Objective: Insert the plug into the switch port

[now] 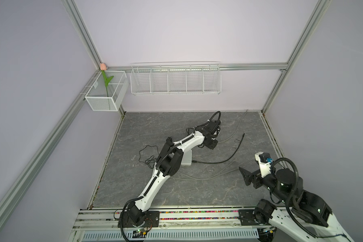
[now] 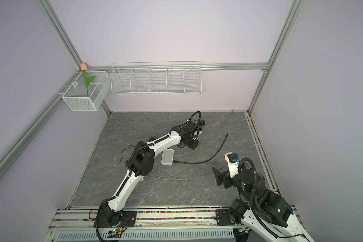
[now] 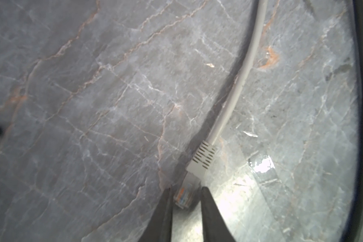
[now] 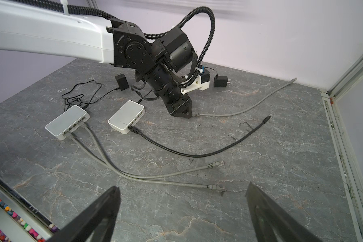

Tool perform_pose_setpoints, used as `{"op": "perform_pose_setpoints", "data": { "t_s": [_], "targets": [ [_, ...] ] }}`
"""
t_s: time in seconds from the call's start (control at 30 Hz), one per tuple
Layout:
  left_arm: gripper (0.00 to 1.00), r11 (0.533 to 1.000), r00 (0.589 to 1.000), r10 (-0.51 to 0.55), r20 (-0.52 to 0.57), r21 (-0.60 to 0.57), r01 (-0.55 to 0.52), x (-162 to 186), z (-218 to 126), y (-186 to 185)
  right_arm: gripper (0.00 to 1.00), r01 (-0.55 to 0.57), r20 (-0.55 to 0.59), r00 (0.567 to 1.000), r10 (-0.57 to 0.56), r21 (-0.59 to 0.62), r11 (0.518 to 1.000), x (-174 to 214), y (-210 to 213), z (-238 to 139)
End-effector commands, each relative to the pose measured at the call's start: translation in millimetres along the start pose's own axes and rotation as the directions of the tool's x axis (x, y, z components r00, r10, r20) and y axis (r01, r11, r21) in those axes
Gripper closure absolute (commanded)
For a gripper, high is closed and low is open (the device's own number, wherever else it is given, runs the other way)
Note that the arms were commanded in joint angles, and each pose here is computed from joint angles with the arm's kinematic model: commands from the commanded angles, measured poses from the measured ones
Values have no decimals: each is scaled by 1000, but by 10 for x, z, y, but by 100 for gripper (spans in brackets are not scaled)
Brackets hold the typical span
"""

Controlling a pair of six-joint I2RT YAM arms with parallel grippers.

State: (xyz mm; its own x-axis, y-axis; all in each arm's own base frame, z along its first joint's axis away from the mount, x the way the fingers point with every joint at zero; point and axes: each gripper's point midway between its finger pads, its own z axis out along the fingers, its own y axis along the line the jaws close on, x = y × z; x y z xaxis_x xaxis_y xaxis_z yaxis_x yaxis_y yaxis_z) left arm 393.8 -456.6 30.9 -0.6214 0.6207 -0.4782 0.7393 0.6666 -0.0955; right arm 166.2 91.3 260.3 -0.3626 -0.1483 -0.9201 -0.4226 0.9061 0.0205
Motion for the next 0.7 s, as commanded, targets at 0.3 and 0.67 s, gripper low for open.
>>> {"op": "perform_pose_setpoints", "data": {
  "t_s": [0.3, 0.67],
  "targets": [
    [98, 998, 994, 58, -95, 24, -56, 346, 17, -146, 3, -30, 17, 999, 30, -6, 1000, -25, 21, 35],
    [98, 993, 989, 116, -96, -15, -118, 683, -409, -229, 4, -18, 9, 1000, 17, 41, 999, -15, -59, 30]
  ]
}}
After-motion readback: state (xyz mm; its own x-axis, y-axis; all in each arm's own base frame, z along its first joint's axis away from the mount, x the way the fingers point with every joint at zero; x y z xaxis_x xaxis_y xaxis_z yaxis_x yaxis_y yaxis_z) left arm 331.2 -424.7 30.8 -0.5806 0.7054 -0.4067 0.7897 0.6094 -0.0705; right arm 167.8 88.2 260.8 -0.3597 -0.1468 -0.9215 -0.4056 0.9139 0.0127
